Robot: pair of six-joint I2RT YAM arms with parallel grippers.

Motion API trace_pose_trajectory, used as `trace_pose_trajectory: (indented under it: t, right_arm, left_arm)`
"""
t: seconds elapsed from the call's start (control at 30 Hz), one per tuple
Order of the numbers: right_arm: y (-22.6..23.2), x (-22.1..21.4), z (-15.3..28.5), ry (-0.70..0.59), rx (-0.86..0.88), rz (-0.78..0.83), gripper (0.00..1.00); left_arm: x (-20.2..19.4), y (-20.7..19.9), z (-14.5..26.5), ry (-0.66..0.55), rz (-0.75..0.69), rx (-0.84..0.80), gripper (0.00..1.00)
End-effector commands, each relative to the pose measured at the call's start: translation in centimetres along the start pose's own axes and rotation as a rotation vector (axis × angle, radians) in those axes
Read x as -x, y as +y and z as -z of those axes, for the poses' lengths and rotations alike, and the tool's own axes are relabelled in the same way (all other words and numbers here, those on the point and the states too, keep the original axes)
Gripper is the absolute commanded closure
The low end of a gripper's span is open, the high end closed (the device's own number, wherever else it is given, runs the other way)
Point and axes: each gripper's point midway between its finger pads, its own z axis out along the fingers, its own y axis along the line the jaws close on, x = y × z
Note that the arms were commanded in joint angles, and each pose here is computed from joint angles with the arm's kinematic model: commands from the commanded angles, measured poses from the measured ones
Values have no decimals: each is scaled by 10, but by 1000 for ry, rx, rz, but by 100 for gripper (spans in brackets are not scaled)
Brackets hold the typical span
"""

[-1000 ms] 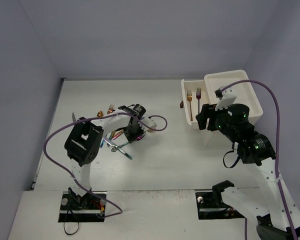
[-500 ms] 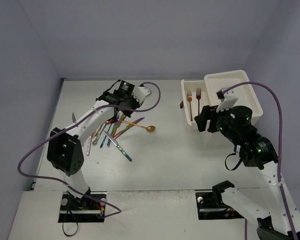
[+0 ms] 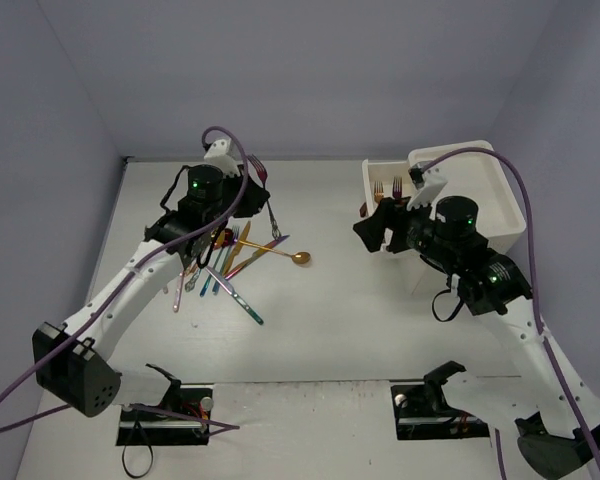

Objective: Sort the eating utensils into containers

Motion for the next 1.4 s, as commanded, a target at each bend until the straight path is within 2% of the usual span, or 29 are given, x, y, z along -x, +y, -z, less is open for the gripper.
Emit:
trace_pose_trajectory:
  t: [0.0,0.3,0.57,0.67,0.93,1.03,1.1,1.13,1.17,1.27,1.33,1.37]
  right_arm:
    - [56,23,-24,-87,138,15,33]
    - [105,13,-72,-44,168,102,33]
    - [116,9,-99,-30,139,163,34]
    - [117,10,-104,-35,126,178,39]
    - [115,3,-114,-17,107,200,60]
    - [115,5,-113,-23,105,205,73]
    - [113,5,-112,-28,94,210,85]
    - [111,6,-112,-31,85,210,95]
    - [109,6,-111,-35,77,210,98]
    - [103,8,-108,-45,53,213,100]
    - [99,9,-105,-51,34,214,100]
    - [96,10,-103,-57,24,214,100]
  left_arm:
    - [67,-58,35,-232,381,-216,100]
    - [75,-81,58,-235,516,-294,100]
    - [57,-84,56,-173,542,-306,100]
    - [53,-81,55,-159,530,-288,100]
    - [49,-85,55,-132,496,-286,100]
    - [45,-87,53,-108,483,-284,100]
    - [43,-88,51,-96,468,-288,100]
    - [39,-86,50,-88,455,-278,100]
    - [35,-83,49,-75,449,-260,100]
    - [29,-75,48,-67,423,-219,99]
    - [27,-71,50,-66,403,-202,91]
    - [28,-68,52,-75,386,-189,81]
